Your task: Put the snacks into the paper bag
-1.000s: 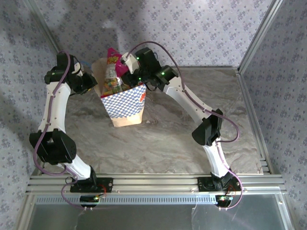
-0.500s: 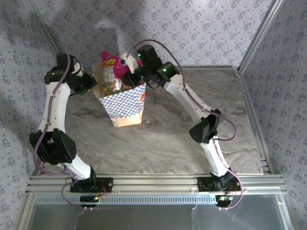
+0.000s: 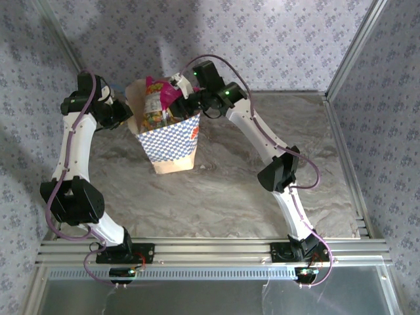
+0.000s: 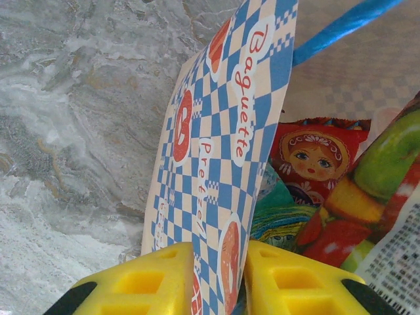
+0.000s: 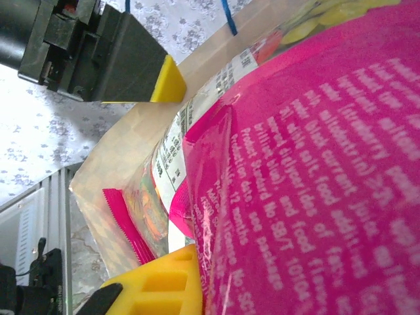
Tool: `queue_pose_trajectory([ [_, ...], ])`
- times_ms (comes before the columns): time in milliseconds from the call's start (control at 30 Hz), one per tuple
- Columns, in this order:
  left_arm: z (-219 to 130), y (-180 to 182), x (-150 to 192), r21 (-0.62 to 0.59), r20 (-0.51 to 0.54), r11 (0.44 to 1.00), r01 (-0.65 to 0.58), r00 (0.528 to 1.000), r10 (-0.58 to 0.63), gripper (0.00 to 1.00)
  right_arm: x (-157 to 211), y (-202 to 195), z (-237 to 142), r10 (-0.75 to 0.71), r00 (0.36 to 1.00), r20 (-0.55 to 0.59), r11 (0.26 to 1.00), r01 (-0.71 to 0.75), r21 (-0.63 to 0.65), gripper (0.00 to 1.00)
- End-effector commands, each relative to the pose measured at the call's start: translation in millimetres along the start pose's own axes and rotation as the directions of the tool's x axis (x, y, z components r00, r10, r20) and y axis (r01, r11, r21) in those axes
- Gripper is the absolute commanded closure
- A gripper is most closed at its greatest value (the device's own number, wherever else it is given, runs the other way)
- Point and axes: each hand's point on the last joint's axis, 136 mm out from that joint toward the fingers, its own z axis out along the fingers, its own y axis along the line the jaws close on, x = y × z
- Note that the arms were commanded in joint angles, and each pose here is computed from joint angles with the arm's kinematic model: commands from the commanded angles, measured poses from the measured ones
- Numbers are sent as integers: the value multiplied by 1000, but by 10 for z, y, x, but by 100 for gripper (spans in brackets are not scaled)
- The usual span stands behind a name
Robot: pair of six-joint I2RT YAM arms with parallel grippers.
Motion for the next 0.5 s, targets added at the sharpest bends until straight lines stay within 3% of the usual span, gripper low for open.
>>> queue_pose_trajectory([
  [0,-78,-19,-30,16,19,1000,11,1000,-11,74,-352,410,-161,-113,987,113,986,126,-113,100],
  [467,-55,8,-22,7,13,1000,16,1000,-16,74,-189,579,-38,-170,983,66,972,178,-156,100],
])
